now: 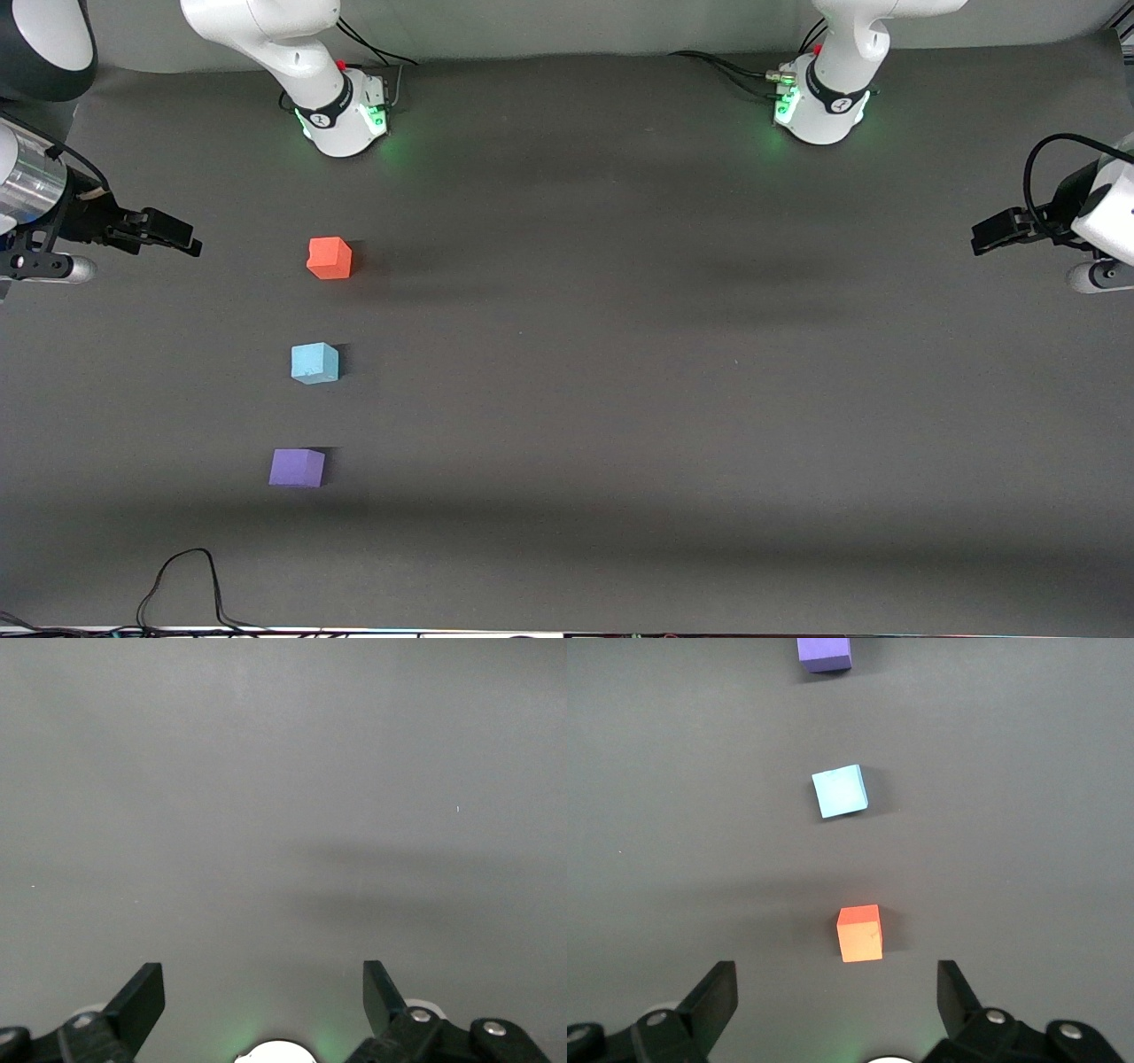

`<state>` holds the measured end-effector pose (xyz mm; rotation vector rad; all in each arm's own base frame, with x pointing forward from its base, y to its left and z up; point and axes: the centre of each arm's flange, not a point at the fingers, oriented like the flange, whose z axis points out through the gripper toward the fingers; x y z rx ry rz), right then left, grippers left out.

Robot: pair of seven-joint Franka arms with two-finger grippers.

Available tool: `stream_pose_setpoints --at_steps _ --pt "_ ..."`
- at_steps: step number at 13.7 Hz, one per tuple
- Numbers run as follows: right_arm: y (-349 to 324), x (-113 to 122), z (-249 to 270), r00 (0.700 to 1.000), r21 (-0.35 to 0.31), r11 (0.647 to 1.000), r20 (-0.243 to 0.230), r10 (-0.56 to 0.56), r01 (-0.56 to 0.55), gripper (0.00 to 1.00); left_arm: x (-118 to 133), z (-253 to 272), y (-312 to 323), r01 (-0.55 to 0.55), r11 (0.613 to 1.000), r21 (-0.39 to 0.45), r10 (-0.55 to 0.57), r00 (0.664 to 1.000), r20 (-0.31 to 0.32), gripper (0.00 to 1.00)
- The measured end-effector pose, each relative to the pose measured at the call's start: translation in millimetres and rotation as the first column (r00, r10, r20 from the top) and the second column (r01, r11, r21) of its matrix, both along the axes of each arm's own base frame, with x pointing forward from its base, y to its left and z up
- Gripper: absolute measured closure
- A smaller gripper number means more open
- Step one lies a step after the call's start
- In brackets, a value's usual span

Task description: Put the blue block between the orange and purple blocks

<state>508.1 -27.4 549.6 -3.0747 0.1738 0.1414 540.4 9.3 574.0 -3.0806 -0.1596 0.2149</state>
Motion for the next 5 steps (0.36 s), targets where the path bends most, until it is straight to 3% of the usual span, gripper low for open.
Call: stream_pose_setpoints --at_steps 3,5 --pt "-7 3 11 1.0 -0.071 0.997 0.026 0.014 -0.012 0.0 0 0 0 0.0 1.0 0.0 0.0 1.0 -0.001 0.0" --pt "-8 5 22 0.999 -0.084 0.996 0.05 0.016 -0.012 0.0 0 0 0 0.0 1.0 0.0 0.0 1.0 -0.001 0.0"
